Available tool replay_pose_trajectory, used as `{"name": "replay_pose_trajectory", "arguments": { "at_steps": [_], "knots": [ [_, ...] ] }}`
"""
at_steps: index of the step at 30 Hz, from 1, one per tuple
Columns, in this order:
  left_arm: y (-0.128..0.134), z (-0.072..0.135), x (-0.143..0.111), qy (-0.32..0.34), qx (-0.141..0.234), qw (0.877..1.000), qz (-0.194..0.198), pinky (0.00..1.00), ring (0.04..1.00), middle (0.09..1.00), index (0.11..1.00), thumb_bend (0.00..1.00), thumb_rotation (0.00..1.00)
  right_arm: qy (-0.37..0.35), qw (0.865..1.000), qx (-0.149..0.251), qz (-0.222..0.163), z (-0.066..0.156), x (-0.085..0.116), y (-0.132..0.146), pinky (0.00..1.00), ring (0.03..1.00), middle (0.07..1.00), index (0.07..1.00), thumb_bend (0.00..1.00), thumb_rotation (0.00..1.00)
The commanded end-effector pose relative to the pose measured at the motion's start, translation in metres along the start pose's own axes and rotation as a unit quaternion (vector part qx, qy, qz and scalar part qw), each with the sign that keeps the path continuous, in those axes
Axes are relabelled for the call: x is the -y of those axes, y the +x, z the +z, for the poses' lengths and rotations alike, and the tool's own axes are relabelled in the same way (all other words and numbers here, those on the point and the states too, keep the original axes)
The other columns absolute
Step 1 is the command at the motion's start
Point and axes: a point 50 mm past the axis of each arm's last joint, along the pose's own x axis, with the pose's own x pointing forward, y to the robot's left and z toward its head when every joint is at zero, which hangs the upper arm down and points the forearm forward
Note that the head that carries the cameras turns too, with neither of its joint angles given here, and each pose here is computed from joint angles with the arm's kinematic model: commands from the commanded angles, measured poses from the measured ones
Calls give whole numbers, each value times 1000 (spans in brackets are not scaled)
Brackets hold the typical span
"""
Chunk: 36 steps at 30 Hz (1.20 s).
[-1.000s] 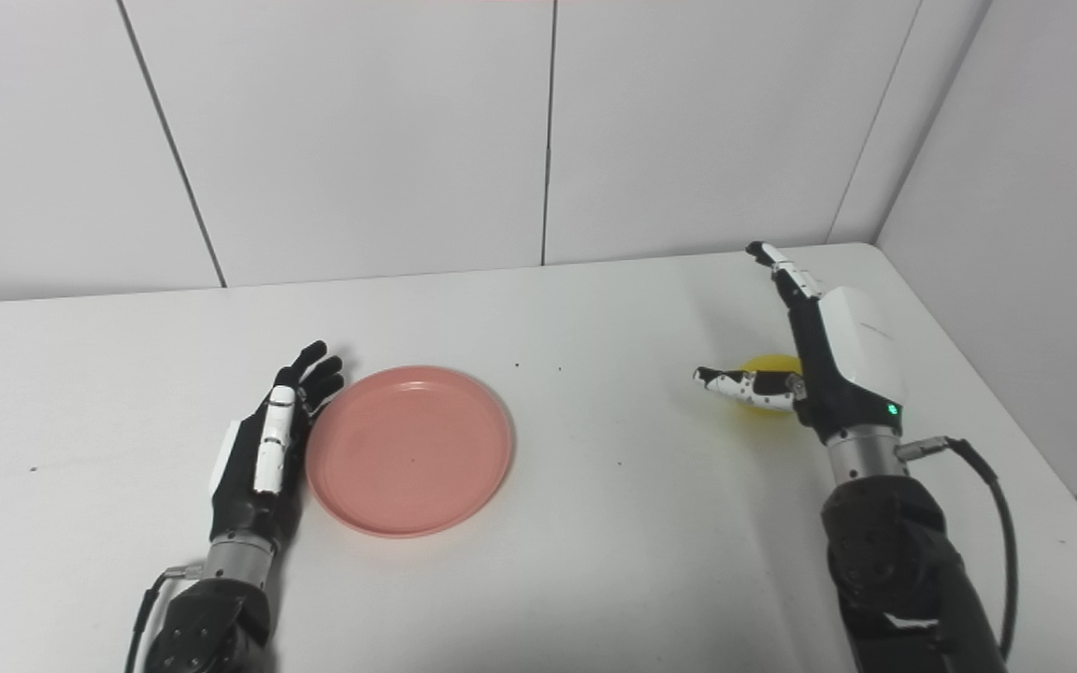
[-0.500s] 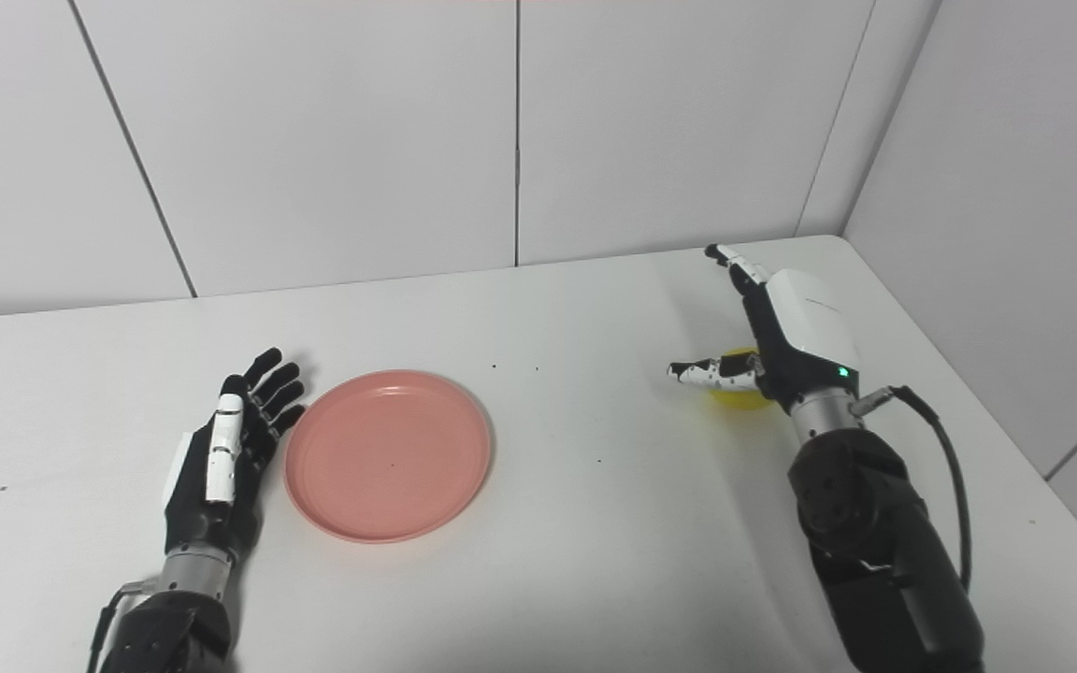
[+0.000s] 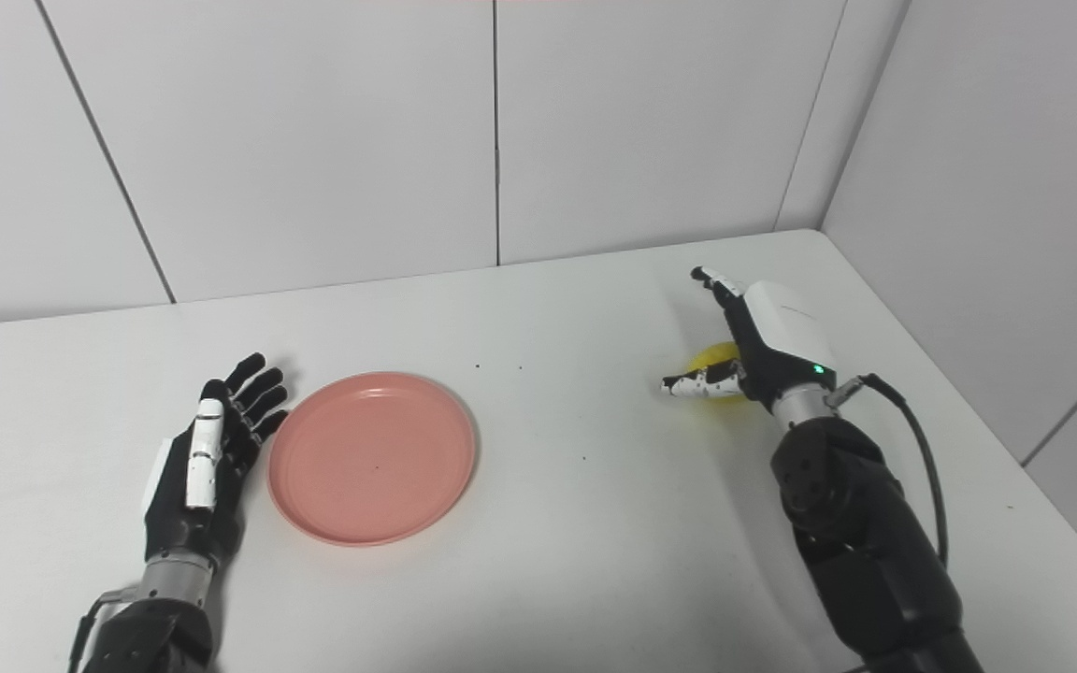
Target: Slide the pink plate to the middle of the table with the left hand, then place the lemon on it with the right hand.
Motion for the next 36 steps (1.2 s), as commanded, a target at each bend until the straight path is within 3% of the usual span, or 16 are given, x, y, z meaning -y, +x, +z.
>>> {"name": "replay_pose_trajectory", "arguments": {
  "at_steps": [1, 12, 20, 27, 29, 31, 36],
  "knots": [
    [7, 8, 0, -1, 14, 1000, -7, 863, 872, 854, 838, 514, 1000, -10, 999, 11, -30, 3, 22, 12, 713, 822, 863, 863, 856, 193],
    [7, 3, 0, 0, 15, 1000, -6, 849, 860, 842, 824, 519, 1000, -13, 1000, -10, -17, -12, 17, 16, 725, 824, 863, 860, 805, 121],
    [6, 3, 1, -4, 13, 1000, -3, 844, 856, 838, 822, 514, 1000, -18, 999, -27, -7, -19, 15, 17, 704, 811, 853, 855, 796, 154],
    [5, 3, 1, -2, 13, 1000, -5, 845, 856, 842, 828, 504, 1000, -12, 999, -50, 1, -25, 10, 17, 677, 789, 847, 846, 748, 20],
    [5, 3, 1, -3, 12, 1000, -5, 848, 858, 844, 830, 505, 1000, -10, 999, -53, 2, -25, 9, 16, 611, 741, 831, 834, 715, 4],
    [5, 3, 1, -5, 12, 1000, -5, 854, 861, 846, 833, 506, 1000, -9, 999, -52, 2, -26, 7, 16, 380, 519, 755, 819, 564, 0],
    [4, 3, 1, -2, 14, 1000, -7, 858, 863, 849, 835, 512, 1000, -16, 998, -54, 1, -28, 2, 14, 313, 462, 647, 746, 513, 0]
  ]
}}
